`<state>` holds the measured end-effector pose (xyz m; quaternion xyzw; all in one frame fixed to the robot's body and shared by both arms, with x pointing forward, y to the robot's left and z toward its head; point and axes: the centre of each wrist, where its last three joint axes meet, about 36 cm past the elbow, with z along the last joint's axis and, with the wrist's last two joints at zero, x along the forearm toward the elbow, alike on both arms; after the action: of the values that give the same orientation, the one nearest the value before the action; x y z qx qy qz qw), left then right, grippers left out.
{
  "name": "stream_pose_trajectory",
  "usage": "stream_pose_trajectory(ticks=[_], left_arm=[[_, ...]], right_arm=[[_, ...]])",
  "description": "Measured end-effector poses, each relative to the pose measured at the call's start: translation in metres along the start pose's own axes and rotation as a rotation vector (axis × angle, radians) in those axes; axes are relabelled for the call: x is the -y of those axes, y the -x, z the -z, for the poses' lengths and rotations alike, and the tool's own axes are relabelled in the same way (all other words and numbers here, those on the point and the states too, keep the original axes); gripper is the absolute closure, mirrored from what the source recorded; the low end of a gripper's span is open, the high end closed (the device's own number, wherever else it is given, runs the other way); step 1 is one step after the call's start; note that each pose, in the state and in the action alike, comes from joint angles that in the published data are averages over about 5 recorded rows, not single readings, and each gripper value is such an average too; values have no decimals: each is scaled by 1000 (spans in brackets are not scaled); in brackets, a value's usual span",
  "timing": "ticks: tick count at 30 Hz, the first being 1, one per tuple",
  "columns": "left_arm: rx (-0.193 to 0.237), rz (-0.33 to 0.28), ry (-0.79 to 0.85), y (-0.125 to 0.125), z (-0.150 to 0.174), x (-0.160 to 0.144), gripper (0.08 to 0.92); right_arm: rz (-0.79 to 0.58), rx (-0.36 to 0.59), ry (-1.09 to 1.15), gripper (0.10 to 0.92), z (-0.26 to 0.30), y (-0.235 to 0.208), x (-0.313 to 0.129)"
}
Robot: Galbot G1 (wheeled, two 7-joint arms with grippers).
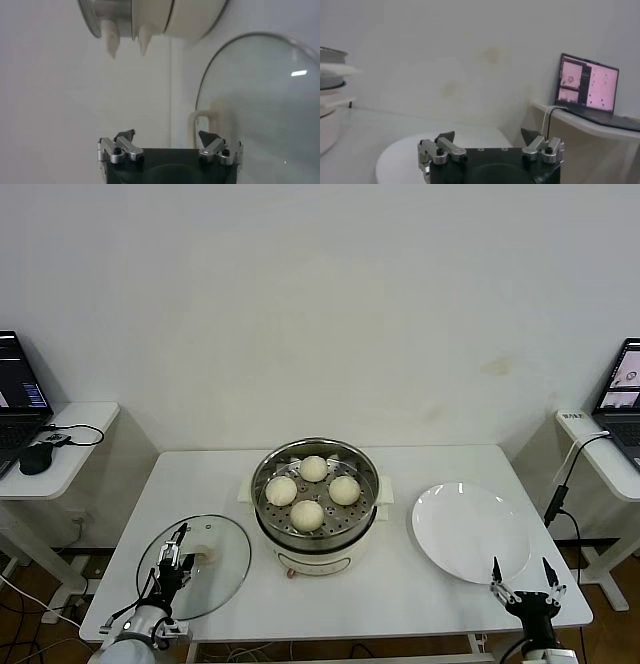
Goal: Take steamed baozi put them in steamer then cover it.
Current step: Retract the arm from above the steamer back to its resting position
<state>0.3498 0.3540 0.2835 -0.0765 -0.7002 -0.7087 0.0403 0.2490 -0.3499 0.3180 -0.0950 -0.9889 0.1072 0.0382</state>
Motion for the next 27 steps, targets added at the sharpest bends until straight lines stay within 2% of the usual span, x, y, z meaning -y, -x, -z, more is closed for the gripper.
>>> stream_pose_trajectory(ticks=[5,8,19,27], left_arm=[[-6,-2,2,11,-1,0,178],[-9,-7,-2,14,-1,1,215],[-33,-27,-18,18,-3,9,527],[-42,-9,-39,15,1,11,761]], right_arm=[[2,-8,-8,199,-2,-2,0],[4,-10,-11,200,-2,-2,0],[15,-16,-13,200,-4,-3,-4],[22,-16,-18,200,-3,-4,-4]])
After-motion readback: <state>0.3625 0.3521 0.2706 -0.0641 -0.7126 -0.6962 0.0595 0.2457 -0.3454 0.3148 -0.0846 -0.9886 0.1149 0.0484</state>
